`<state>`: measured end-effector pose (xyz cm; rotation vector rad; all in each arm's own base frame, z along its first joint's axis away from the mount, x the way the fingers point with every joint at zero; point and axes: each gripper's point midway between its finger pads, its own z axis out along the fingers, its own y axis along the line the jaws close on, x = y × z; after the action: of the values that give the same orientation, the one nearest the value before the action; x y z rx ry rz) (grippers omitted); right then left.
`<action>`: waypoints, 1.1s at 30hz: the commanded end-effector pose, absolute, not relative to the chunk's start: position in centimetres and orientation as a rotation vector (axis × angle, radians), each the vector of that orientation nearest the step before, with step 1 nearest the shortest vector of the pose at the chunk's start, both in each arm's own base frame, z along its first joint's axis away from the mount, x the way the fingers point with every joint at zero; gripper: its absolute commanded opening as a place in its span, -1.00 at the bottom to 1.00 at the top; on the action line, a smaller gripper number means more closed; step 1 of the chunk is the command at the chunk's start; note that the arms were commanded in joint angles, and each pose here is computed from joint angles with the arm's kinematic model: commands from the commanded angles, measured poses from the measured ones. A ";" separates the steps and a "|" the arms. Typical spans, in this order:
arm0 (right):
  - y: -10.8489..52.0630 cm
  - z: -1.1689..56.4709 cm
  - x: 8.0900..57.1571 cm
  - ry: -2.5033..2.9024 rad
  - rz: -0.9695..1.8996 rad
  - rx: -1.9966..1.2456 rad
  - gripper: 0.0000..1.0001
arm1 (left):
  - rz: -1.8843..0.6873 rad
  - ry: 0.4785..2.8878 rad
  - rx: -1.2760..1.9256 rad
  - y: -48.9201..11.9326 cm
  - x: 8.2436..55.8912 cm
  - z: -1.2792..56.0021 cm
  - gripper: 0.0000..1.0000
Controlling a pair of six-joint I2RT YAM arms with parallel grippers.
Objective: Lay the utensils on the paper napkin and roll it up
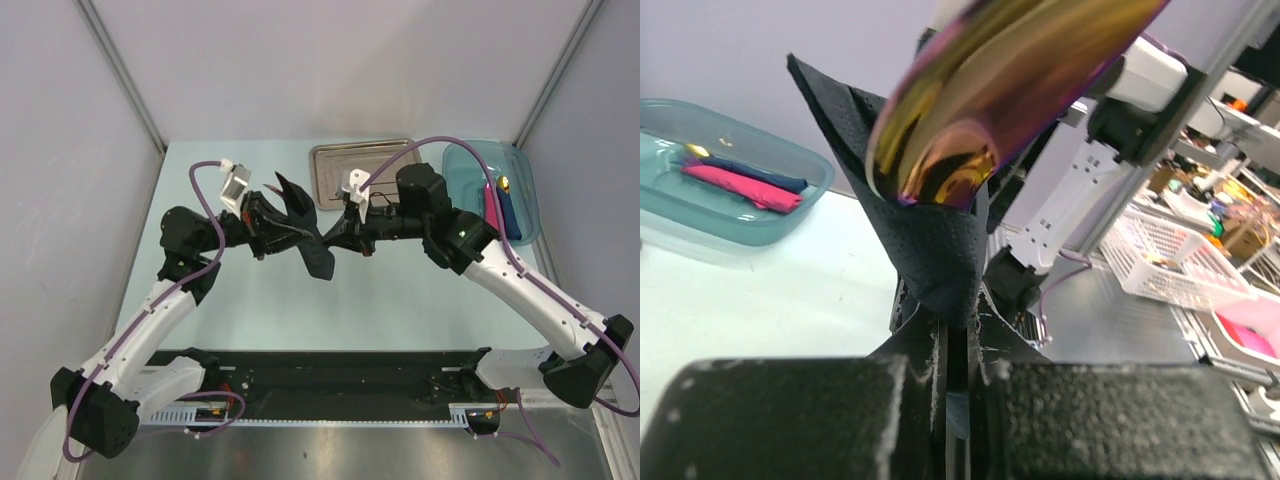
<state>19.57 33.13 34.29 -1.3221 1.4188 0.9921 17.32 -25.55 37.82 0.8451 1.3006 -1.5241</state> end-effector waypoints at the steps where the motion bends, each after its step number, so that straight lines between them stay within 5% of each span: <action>1: 32.9 34.9 22.7 1.461 0.887 -1.188 -0.99 | -1.464 1.198 0.765 -25.5 18.1 42.4 -1.00; 6: 29.2 37.9 27.0 1.586 0.875 -0.886 -0.16 | -1.334 1.270 0.557 -25.2 23.4 42.2 -1.00; 14: 24.7 44.8 28.3 1.469 0.850 -0.620 0.25 | -1.178 1.376 0.319 -24.1 29.8 41.2 -1.00; 33: 33.1 40.5 25.2 1.330 0.914 -0.921 0.21 | -1.311 1.215 0.469 -24.9 26.1 44.7 -1.00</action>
<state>25.27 32.44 38.26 -0.9088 1.4545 0.9207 29.18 -25.38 38.86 0.3732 1.4293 -1.2697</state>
